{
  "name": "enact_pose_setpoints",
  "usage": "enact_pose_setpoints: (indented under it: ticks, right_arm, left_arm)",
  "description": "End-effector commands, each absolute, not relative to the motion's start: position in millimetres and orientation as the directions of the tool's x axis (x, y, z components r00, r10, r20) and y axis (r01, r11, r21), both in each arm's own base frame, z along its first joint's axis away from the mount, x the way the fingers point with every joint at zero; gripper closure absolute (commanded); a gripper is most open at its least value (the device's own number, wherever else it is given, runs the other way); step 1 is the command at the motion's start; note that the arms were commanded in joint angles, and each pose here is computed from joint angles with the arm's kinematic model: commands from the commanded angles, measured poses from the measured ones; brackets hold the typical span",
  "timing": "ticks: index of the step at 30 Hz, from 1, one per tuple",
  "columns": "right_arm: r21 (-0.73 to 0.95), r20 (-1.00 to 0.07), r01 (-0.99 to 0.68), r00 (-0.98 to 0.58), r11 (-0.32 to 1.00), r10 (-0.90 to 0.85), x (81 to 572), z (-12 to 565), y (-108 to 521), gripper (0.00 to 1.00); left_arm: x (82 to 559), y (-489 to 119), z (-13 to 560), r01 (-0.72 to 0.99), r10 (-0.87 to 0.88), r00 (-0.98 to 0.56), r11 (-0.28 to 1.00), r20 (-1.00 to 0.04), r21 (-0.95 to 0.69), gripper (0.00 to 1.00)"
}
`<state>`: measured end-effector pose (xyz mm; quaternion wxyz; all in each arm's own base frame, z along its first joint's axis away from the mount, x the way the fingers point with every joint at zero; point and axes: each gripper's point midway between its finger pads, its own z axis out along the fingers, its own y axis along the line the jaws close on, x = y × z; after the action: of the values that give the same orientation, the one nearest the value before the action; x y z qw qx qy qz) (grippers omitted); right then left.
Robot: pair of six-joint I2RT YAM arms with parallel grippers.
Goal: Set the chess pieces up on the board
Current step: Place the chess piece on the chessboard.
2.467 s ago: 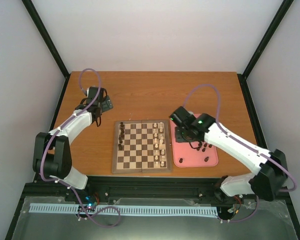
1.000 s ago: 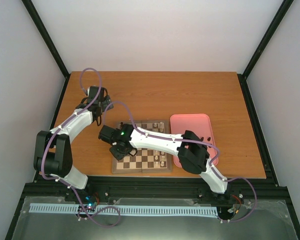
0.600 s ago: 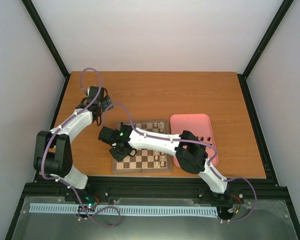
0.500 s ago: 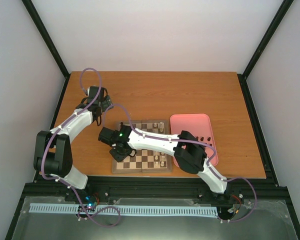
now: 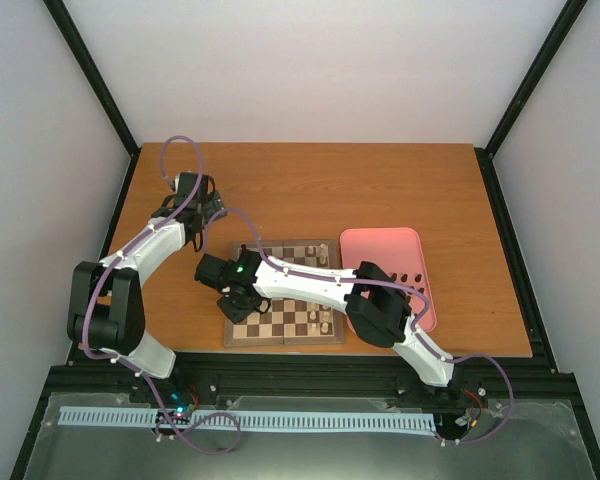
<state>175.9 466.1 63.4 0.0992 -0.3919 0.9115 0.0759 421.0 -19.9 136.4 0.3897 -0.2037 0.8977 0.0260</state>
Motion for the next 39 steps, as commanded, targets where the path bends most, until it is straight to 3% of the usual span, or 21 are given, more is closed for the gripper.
enact_pose_setpoints:
  ticks: [1,18,25,39]
  right_arm:
    - [0.054,-0.239,-0.742,-0.66,0.669,-0.712,175.7,62.2,471.4,0.86]
    - [0.023,-0.229,-0.746,-0.652,0.665,-0.723,178.0,58.7,466.4,0.81]
    - [0.028,-0.253,-0.749,-0.646,0.662,-0.721,179.9,66.8,469.3,0.66]
    - [0.105,-0.266,-0.766,-0.636,0.634,-0.724,170.1,70.5,480.4,0.66]
  left_arm:
    - [425.8,-22.2,150.3,-0.372,-0.331,-0.603,0.922,-0.726,-0.111,0.0]
    - [426.2,-21.8,150.9,-0.373,-0.329,-0.602,0.922,-0.728,-0.109,0.0]
    - [426.5,-21.9,150.5,-0.373,-0.33,-0.602,0.921,-0.728,-0.109,0.0]
    - [426.7,-21.9,150.1,-0.373,-0.329,-0.603,0.922,-0.727,-0.108,0.0]
